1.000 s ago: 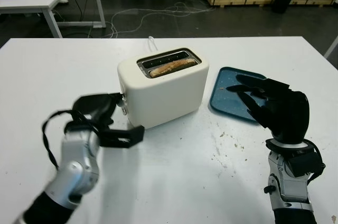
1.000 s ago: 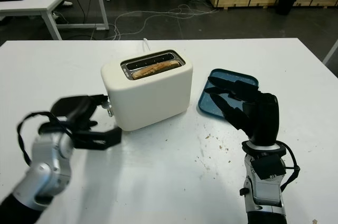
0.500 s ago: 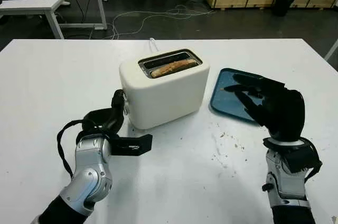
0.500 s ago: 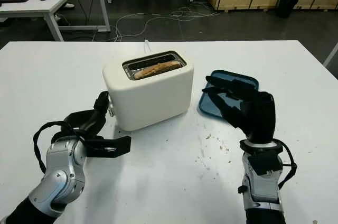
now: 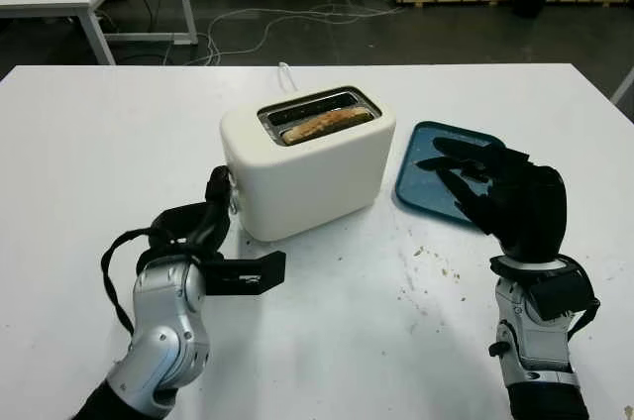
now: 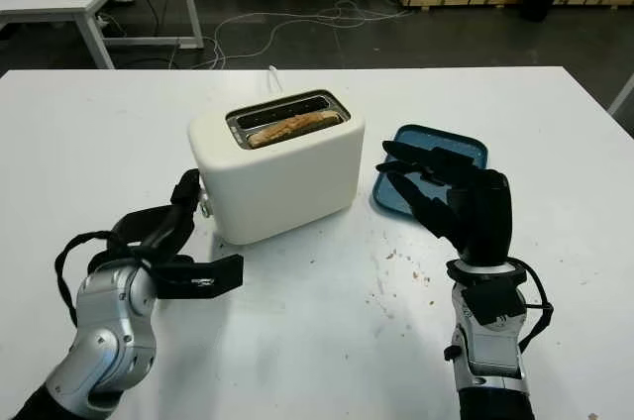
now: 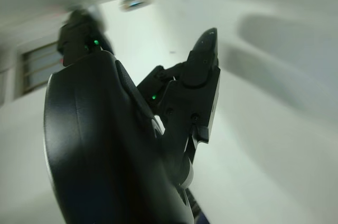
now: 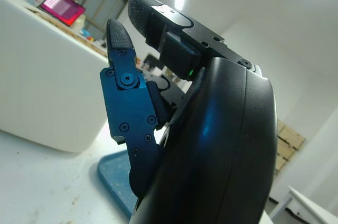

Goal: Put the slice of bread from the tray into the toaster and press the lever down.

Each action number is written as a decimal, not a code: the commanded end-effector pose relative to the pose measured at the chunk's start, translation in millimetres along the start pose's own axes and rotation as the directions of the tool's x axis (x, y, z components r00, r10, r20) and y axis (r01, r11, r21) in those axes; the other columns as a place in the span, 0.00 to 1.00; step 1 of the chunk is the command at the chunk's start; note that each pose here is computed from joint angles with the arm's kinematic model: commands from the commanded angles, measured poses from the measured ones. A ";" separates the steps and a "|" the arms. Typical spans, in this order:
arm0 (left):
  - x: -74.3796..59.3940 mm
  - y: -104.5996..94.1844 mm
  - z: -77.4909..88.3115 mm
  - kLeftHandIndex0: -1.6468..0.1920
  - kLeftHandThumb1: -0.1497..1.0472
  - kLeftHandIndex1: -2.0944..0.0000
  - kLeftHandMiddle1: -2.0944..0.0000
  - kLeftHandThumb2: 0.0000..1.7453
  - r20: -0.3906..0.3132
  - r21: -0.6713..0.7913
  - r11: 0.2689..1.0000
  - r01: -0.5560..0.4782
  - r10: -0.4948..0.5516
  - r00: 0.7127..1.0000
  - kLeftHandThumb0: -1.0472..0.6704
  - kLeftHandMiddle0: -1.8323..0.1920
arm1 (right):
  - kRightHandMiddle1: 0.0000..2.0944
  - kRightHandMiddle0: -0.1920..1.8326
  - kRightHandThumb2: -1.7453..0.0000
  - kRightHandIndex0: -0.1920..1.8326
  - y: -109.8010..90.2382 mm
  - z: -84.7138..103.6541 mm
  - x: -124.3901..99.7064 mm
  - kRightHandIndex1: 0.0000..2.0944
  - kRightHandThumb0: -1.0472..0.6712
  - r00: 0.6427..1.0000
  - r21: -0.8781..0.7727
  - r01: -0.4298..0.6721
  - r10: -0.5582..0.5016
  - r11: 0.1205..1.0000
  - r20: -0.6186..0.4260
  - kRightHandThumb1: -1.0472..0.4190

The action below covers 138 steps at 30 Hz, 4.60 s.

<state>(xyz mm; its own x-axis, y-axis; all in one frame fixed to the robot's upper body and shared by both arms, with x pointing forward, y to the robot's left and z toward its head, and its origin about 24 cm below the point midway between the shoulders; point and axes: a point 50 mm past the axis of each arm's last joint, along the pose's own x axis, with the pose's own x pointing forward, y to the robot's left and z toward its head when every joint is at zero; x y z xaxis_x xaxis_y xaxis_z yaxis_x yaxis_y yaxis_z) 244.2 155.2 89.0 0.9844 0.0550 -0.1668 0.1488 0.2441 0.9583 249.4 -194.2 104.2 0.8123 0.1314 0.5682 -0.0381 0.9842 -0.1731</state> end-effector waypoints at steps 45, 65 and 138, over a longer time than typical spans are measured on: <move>-8.9 129.4 -36.4 0.17 0.81 1.00 0.57 0.00 0.389 0.025 0.988 -0.155 0.133 0.911 0.46 0.32 | 0.00 0.62 0.94 0.57 7.6 -2.7 2.5 0.28 0.44 1.000 0.022 -0.017 0.018 1.000 -0.021 0.09; 24.5 108.3 -28.7 0.31 0.85 1.00 0.41 0.00 0.470 0.059 0.980 -0.190 0.140 0.871 0.49 0.35 | 0.00 0.62 0.94 0.57 9.1 -3.6 0.7 0.29 0.43 1.000 0.029 -0.017 0.018 0.999 -0.025 0.09; 25.1 -63.3 -23.4 0.34 0.85 1.00 0.52 0.00 0.374 0.189 0.913 0.362 -0.407 0.833 0.60 0.42 | 0.00 0.62 0.94 0.59 5.3 0.2 -4.7 0.29 0.43 1.000 -0.060 -0.013 0.014 0.998 0.008 0.09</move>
<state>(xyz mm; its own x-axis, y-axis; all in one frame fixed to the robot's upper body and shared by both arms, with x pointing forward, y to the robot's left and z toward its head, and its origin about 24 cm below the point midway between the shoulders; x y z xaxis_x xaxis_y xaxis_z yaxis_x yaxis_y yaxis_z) 292.5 195.5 106.5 0.9260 -0.3522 -0.1359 0.1919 0.1291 0.9729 248.8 -187.6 100.0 0.8186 0.1555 0.5529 -0.0346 0.9743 -0.2228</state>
